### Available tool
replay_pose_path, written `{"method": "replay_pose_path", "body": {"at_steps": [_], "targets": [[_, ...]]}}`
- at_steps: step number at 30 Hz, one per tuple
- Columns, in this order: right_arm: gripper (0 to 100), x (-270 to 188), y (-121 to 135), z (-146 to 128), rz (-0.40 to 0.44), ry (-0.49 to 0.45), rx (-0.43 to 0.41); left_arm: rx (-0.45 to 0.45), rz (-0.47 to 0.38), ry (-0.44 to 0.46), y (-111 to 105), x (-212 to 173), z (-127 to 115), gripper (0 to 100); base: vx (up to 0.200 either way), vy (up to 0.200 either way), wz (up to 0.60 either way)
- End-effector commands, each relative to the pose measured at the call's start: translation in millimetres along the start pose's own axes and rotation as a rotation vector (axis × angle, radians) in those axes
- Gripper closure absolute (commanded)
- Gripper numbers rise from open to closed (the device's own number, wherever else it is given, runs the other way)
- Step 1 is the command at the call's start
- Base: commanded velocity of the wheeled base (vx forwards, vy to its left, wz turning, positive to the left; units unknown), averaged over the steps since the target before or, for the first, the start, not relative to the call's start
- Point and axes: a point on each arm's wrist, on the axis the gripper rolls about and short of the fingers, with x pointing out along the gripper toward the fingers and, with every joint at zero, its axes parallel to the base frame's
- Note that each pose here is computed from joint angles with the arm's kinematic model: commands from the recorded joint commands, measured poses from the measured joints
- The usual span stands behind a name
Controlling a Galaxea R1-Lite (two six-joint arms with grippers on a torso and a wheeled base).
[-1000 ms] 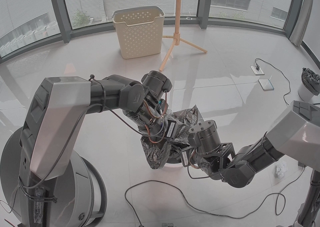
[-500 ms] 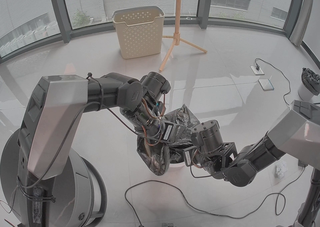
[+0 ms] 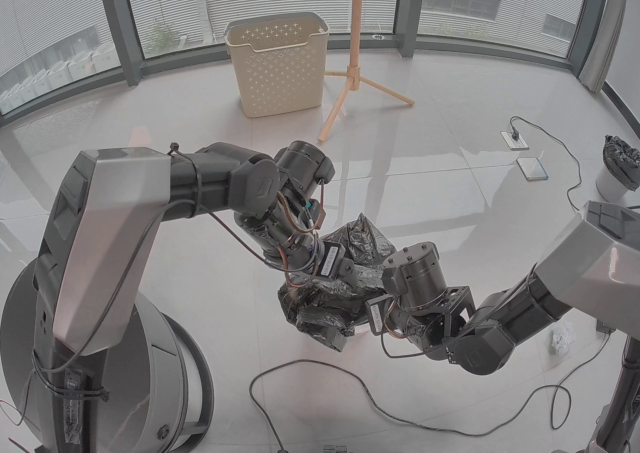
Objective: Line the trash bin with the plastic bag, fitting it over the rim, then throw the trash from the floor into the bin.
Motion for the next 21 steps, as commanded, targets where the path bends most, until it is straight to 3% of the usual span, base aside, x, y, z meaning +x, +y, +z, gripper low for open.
{"method": "replay_pose_path", "body": {"at_steps": [1, 5, 16, 21], "targets": [[100, -2, -1, -1, 0.0, 0.003, -0.002, -0.001, 0.023, 0.034, 15, 2, -2, 0, 0.0, 0.0, 0.0], [100, -2, -6, 3, -0.009, -0.006, 0.011, 0.072, 0.044, 0.109, 34, 3, -9, 0, 0.0, 0.0, 0.0], [100, -7, -18, 11, -0.027, -0.023, 0.034, 0.096, 0.046, 0.195, 44, 50, -20, 0, 0.0, 0.0, 0.0], [100, -11, -18, 11, -0.012, -0.025, 0.033, 0.108, 0.109, 0.104, 49, 84, -15, 0, 0.0, 0.0, 0.0]]}}
